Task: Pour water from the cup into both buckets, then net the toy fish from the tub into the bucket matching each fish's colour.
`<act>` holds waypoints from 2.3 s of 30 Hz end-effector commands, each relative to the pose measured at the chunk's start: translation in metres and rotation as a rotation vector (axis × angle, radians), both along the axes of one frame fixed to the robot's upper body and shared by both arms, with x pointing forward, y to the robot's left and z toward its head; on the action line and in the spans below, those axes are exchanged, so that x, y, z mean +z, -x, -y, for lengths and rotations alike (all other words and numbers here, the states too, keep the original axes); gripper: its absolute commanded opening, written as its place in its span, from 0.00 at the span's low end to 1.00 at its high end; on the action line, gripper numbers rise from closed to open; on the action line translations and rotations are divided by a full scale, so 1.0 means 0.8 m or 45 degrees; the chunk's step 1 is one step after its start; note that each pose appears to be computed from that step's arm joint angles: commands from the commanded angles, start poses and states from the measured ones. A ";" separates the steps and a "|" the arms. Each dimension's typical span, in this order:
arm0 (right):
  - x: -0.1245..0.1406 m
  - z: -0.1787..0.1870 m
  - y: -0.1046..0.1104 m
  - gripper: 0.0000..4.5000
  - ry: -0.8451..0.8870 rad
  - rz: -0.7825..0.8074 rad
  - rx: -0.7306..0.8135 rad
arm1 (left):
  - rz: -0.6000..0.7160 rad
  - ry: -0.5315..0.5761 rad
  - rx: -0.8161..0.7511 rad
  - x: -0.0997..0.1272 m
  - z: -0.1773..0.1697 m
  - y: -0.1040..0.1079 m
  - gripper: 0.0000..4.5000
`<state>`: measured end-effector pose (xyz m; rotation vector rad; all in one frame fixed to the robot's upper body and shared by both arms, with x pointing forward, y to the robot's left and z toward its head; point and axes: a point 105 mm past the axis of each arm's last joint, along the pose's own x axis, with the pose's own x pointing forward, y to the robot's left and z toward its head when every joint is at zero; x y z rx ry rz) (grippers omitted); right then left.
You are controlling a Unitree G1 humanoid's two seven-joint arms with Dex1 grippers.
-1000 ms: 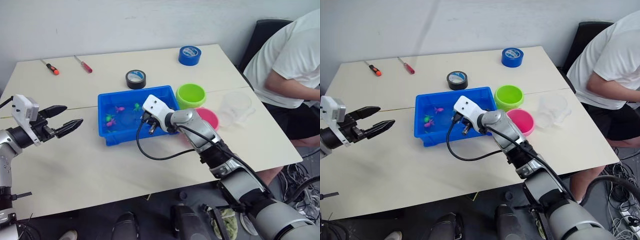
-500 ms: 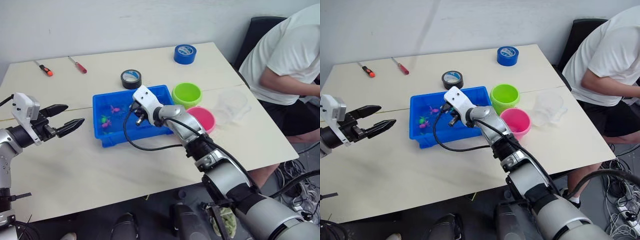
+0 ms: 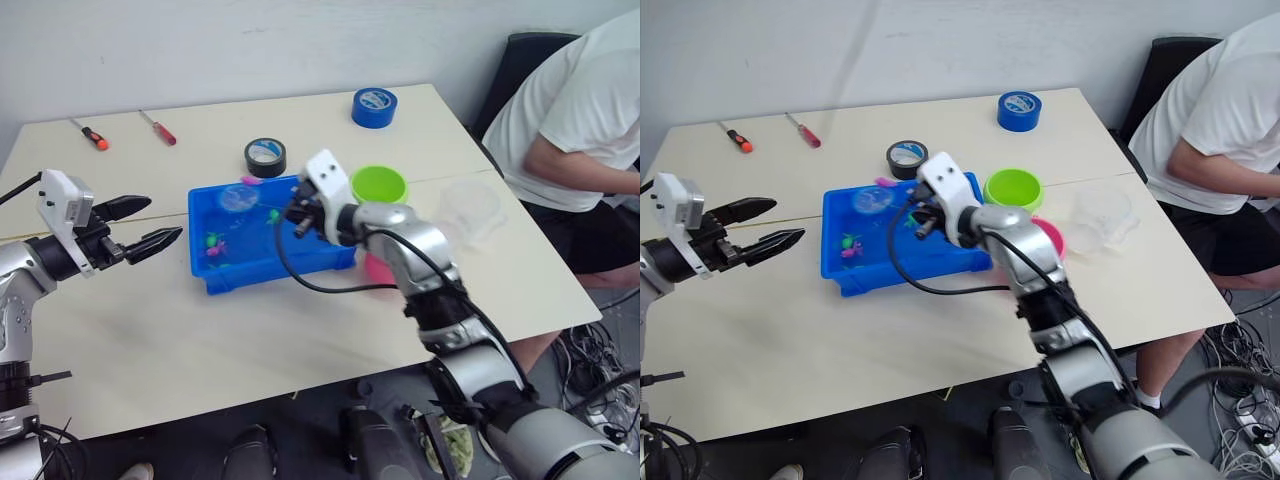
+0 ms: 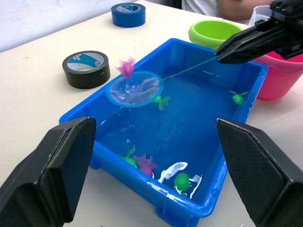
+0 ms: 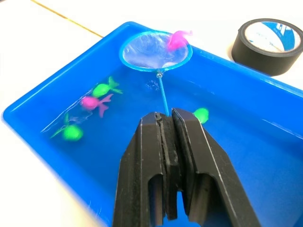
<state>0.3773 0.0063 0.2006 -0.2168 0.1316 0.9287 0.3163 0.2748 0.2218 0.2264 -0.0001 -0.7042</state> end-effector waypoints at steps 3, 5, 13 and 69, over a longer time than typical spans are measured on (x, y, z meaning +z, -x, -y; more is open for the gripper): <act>0.036 0.029 0.026 0.00 -0.059 0.146 0.052 | 0.025 -0.001 -0.157 0.015 0.024 -0.004 0.98; 0.034 0.047 0.032 0.00 -0.029 0.177 0.042 | 0.030 -0.013 -0.189 0.016 0.030 -0.010 0.98; 0.011 0.096 0.039 0.00 0.167 0.140 -0.097 | 0.026 0.000 -0.223 0.013 0.038 -0.022 0.98; 0.020 0.074 -0.006 0.00 0.092 0.045 -0.263 | 0.027 -0.024 -0.150 0.009 0.023 -0.007 0.98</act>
